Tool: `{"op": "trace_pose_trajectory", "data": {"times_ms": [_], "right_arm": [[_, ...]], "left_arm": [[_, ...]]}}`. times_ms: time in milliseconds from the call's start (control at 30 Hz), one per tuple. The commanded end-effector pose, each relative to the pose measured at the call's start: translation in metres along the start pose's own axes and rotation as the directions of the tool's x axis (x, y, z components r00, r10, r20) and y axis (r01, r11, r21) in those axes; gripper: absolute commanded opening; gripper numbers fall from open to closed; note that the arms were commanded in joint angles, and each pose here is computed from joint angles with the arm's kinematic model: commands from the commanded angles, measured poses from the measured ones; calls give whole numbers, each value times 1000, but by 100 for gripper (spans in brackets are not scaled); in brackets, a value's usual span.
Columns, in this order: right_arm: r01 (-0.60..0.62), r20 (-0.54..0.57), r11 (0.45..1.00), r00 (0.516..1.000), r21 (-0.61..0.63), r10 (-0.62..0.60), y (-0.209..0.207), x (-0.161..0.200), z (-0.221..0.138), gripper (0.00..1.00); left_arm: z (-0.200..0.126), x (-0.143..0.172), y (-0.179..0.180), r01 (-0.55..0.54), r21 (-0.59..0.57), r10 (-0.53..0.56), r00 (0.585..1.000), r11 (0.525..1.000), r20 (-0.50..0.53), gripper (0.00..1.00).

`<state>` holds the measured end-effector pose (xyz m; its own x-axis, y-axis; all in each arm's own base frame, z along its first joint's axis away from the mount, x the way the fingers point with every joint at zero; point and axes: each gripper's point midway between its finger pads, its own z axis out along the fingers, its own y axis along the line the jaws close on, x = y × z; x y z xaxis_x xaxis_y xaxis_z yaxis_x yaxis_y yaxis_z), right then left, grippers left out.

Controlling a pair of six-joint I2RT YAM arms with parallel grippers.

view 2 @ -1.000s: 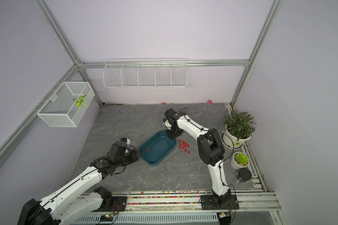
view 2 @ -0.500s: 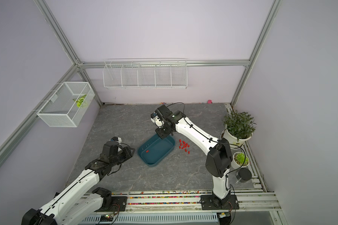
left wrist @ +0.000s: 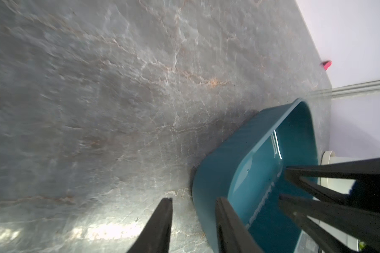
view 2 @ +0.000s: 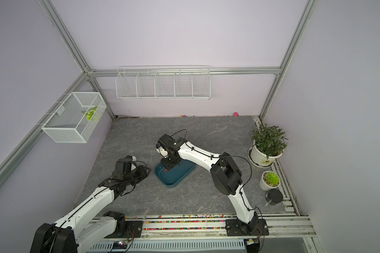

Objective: Take the screw protection sleeves out of the storage box
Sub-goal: Pick up the screw protection sleeve from the storage box.

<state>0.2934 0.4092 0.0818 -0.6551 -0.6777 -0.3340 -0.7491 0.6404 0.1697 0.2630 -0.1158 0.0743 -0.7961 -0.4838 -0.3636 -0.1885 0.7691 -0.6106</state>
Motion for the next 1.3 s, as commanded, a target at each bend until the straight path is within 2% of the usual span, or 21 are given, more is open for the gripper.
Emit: {"op": "trace_pose_trajectory", "data": {"times_ms": [0, 200, 767, 1067, 1200, 1267], "right_arm": [[-10, 23, 1000, 1000, -9, 10, 10, -9, 16, 48], [-15, -2, 1000, 1000, -2, 15, 9, -6, 35, 54], [-17, -53, 999, 998, 33, 19, 1, -2, 62, 53], [-34, -92, 999, 995, 43, 38, -2, 8, 72, 48], [-37, -98, 998, 994, 46, 41, -3, 10, 72, 40], [-39, -100, 998, 994, 46, 43, -3, 10, 72, 32]], "left_arm": [[5, -7, -14, -36, 43, 37, 999, 998, -18, 40], [7, -9, -15, -51, 40, 52, 998, 998, -25, 40], [5, -9, -14, -55, 40, 57, 998, 998, -27, 40], [5, -9, -13, -51, 39, 51, 998, 998, -20, 40], [3, -9, -13, -51, 39, 52, 999, 998, -17, 40], [3, -10, -14, -53, 40, 54, 998, 998, -14, 40]]}}
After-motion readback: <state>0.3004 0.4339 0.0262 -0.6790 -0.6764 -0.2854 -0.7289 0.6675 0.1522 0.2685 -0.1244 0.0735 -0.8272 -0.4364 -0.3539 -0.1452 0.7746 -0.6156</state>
